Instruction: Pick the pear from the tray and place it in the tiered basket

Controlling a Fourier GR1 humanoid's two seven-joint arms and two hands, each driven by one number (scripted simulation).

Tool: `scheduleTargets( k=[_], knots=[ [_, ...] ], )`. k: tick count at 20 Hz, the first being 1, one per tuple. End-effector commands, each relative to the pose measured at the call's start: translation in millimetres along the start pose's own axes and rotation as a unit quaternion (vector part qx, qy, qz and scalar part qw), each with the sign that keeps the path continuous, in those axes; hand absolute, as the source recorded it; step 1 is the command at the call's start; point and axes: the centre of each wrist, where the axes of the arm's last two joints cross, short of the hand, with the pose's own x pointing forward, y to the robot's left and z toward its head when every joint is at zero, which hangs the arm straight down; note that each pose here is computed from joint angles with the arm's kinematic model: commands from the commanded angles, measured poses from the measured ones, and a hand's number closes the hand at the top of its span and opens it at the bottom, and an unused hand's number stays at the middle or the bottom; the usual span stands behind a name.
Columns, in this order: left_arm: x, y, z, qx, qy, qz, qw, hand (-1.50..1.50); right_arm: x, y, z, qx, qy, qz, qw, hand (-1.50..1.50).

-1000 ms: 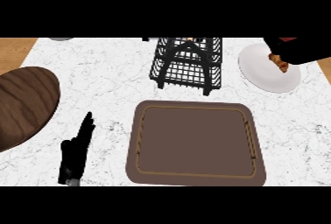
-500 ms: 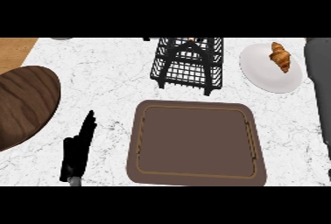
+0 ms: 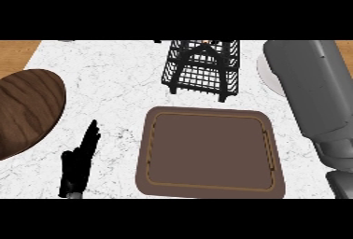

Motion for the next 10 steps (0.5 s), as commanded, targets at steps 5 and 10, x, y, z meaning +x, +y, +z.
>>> scheduleTargets(
  k=[5, 10],
  knots=[
    [-1.7, -11.3, -3.2, -0.014, 0.012, 0.0, 0.9998, 0.0, -9.2, 65.7, -19.4, 0.011, 0.019, 0.007, 1.0, 1.5],
    [16.3, -18.4, -9.9, -0.009, -0.002, -0.004, 0.9999, 0.0, -40.8, 77.7, -18.8, 0.047, 0.066, -0.155, 0.985, -1.5]
  ],
)
